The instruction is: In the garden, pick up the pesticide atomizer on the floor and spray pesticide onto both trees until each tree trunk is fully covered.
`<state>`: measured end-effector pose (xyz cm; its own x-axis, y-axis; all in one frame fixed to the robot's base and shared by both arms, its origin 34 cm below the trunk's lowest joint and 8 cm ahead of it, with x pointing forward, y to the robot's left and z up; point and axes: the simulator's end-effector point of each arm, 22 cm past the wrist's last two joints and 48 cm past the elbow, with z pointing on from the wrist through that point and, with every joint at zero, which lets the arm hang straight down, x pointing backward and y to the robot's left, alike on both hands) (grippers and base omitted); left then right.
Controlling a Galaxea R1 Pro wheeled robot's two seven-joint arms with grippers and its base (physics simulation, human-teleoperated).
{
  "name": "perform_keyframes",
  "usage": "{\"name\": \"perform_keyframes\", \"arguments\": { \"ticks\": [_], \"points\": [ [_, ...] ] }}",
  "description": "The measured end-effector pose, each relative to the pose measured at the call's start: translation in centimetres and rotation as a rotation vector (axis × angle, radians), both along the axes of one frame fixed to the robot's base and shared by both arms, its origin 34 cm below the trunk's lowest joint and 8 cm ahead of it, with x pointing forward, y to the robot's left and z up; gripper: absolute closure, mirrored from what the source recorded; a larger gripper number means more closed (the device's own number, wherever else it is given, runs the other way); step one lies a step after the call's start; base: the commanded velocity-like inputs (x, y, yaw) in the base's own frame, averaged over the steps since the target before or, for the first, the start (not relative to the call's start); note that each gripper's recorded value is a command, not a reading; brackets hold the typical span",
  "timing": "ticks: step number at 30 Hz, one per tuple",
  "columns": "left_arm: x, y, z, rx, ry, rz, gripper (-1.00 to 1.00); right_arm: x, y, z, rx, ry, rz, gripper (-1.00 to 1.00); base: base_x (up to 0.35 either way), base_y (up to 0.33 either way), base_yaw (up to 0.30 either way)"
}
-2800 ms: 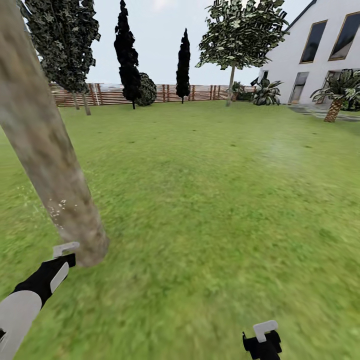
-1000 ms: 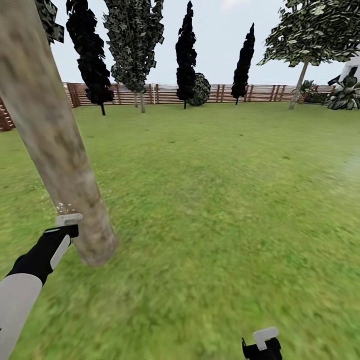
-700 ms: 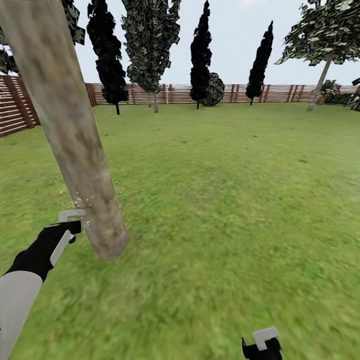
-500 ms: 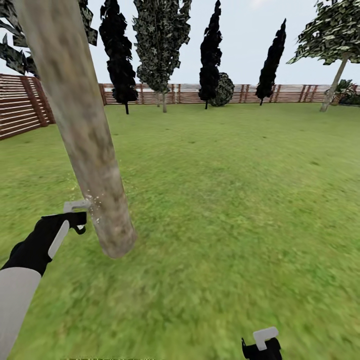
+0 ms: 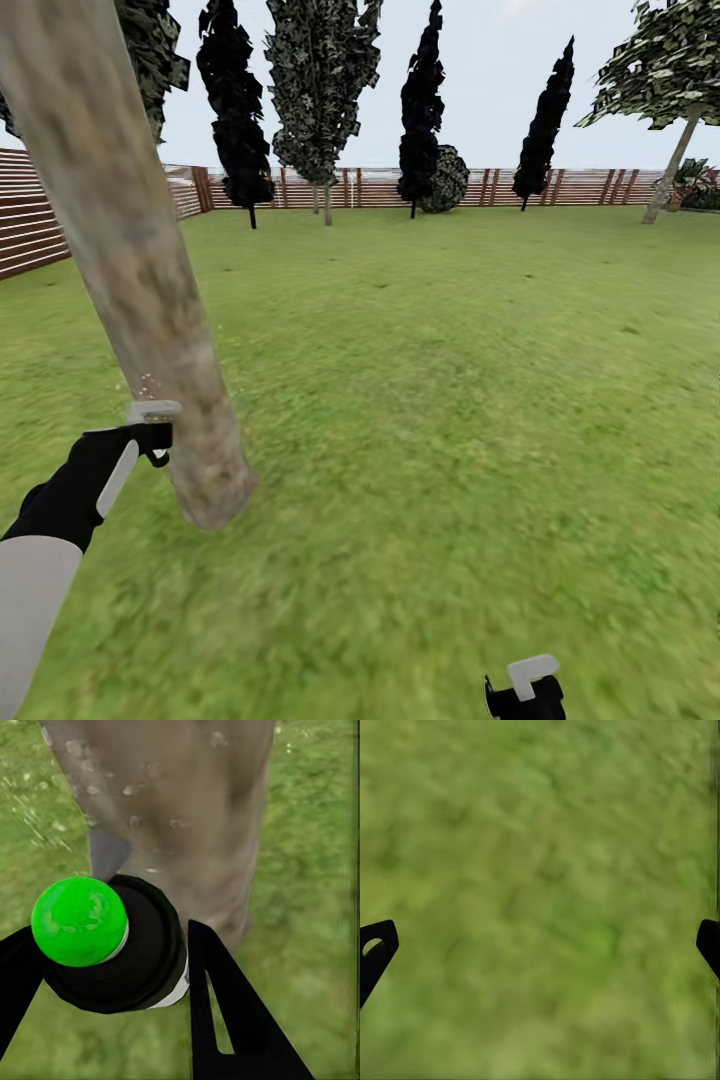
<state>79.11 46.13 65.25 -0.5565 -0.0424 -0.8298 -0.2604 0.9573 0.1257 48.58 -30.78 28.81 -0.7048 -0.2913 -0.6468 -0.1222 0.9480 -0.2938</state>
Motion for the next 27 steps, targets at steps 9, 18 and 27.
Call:
{"name": "perform_keyframes", "arguments": {
  "ticks": [9, 18, 27],
  "points": [
    [0.0, 0.1, 0.0, 0.004, -0.001, 0.002, 1.0, 0.0, 0.1, 0.0, 0.001, -0.001, 0.001, -1.0, 0.072, -0.263, 0.028],
    [-1.4, 1.7, -1.7, 0.026, 0.031, 0.057, 1.0, 0.1, 0.1, 0.0, 0.0, -0.002, 0.001, -1.0, 0.177, -0.243, 0.269],
    [-3.3, 1.8, -6.8, 0.005, 0.132, 0.076, 1.0, 0.0, 0.1, 0.0, 0.001, -0.001, 0.001, -1.0, 0.203, -0.227, 0.073]
  ]
}}
